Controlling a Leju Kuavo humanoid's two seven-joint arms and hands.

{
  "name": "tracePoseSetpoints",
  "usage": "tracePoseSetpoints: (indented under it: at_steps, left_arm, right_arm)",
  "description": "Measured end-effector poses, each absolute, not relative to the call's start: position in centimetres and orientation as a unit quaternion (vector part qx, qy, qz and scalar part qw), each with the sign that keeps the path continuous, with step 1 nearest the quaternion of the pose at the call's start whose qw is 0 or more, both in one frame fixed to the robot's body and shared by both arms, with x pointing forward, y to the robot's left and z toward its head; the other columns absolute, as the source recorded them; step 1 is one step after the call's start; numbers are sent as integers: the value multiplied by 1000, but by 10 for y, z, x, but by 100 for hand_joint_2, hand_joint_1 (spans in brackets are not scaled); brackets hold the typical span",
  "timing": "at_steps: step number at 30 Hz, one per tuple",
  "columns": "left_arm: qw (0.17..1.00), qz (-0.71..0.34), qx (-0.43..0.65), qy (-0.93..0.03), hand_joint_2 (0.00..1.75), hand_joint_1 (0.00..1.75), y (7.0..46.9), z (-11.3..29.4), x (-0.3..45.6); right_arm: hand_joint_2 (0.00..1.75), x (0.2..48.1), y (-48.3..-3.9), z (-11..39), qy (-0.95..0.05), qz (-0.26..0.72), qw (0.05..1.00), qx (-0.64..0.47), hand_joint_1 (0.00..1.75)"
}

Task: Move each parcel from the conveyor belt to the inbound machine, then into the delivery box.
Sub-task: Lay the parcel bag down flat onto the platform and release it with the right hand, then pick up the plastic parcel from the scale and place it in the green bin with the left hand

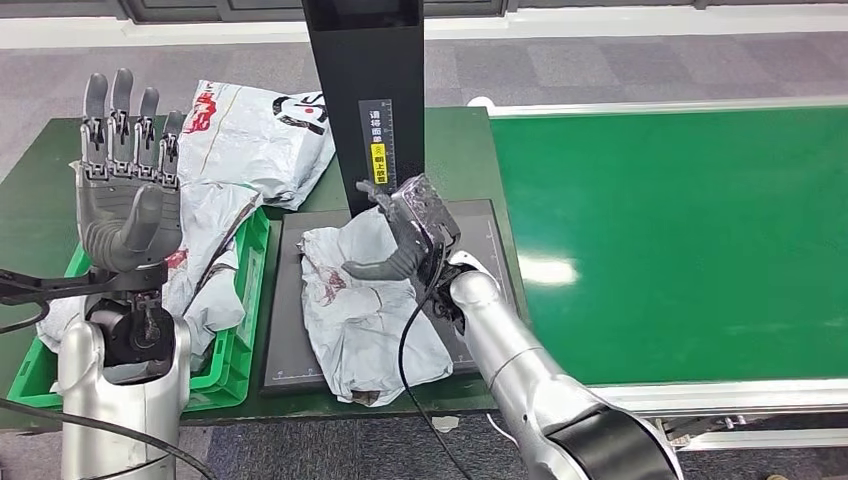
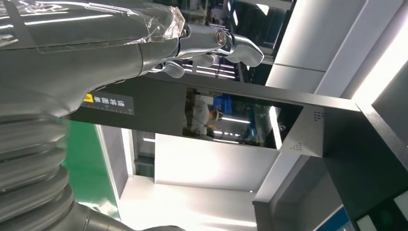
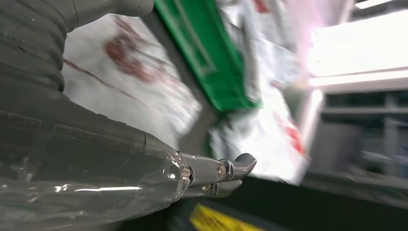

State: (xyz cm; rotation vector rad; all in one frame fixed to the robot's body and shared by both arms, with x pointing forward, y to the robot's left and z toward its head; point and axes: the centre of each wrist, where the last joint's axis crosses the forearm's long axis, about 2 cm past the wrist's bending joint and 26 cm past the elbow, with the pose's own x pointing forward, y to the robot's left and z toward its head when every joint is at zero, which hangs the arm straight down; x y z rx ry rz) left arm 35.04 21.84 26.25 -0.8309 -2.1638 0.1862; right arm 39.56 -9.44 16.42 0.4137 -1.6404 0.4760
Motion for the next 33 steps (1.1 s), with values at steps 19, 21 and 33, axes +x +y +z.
tracePoseSetpoints:
  at_steps: [19, 21, 33]
  left_arm:
    - [437, 20, -236, -868, 175, 0, 233, 243, 339]
    - [446, -2, -211, -870, 175, 0, 236, 241, 339]
    - [520, -400, 57, -753, 175, 0, 202, 213, 378]
  right_arm:
    - [175, 342, -138, 233, -896, 77, 437, -10, 0]
    - [175, 330, -146, 234, -908, 46, 415, -37, 0]
    - [175, 271, -192, 228, -921, -81, 363, -116, 0]
